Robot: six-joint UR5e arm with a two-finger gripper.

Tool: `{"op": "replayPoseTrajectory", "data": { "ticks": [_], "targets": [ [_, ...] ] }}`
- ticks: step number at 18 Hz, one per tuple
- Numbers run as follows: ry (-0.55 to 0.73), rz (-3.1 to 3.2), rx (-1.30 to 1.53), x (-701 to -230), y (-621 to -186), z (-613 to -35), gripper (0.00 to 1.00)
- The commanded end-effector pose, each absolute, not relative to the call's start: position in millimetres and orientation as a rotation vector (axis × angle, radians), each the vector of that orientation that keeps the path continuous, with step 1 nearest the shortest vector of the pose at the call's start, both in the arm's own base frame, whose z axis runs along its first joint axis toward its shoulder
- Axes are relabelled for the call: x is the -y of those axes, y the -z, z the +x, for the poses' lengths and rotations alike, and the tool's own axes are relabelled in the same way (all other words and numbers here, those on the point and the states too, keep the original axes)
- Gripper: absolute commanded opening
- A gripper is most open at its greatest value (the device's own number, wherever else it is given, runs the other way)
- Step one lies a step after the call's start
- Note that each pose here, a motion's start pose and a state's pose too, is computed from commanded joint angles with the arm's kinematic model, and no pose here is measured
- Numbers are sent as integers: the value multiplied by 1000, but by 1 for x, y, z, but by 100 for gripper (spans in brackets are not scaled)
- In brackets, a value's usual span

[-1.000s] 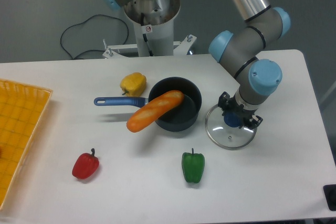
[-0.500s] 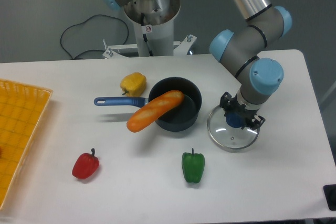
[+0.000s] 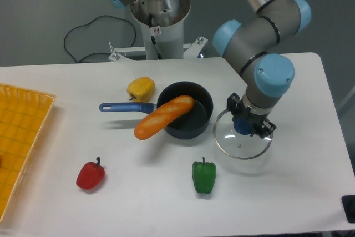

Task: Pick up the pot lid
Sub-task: 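Lift the glass lid by its knob toward the pot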

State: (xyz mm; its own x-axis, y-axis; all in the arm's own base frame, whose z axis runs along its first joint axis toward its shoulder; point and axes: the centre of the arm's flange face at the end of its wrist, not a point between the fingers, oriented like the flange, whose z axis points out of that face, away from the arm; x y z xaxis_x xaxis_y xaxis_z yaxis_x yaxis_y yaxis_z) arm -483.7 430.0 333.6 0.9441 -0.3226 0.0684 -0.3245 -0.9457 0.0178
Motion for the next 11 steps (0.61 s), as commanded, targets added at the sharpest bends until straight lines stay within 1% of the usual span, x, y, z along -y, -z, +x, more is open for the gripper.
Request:
{"op": "replayPoseTrajectory", "data": {
  "ticks": [3, 11],
  "targets": [
    [-123, 3059, 538, -432, -355, -467, 32],
    [-130, 3047, 575, -439, -368, -448, 32]
  ]
}}
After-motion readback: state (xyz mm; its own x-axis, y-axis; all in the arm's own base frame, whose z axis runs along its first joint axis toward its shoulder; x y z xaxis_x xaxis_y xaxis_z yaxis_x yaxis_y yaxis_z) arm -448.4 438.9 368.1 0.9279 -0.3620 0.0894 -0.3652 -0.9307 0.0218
